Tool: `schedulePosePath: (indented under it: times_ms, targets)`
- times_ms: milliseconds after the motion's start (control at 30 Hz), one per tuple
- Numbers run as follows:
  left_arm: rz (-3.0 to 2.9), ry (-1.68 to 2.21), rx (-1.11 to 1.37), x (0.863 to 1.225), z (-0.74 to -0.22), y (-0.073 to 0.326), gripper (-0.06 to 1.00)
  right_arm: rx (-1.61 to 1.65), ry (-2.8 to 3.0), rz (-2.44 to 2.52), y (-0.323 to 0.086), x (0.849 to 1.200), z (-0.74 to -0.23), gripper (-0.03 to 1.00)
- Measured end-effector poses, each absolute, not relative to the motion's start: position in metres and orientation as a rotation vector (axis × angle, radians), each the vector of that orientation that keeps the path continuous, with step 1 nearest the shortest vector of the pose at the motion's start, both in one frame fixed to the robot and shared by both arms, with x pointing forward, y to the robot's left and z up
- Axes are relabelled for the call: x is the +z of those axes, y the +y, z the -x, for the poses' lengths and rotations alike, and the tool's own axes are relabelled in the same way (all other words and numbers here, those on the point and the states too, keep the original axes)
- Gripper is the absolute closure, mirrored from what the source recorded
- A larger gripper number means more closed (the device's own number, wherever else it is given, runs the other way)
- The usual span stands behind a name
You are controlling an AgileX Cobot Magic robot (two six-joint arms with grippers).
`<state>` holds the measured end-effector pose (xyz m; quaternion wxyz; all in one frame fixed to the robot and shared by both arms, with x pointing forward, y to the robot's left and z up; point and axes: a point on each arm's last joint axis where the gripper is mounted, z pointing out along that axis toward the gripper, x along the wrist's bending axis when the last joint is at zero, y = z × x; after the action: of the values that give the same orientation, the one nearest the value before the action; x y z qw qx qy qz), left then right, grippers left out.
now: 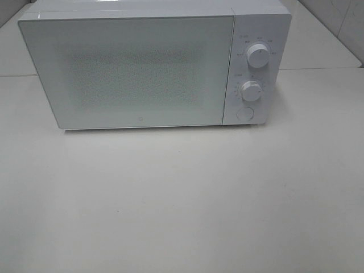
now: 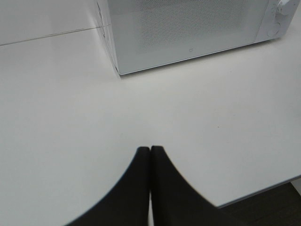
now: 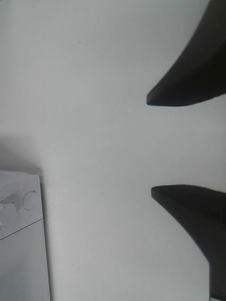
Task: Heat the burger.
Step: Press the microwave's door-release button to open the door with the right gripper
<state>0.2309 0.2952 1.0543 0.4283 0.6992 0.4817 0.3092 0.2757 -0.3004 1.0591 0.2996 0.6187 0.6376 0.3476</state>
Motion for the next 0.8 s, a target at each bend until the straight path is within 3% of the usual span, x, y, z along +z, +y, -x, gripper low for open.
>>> schedulePosePath:
  times_ms: [800]
  targets:
    - [-1.746, 1.203, 0.772, 1.054, -0.231, 0.295, 0.94, 0.942, 1.785, -1.578, -0.265, 1.042, -0.404, 0.51]
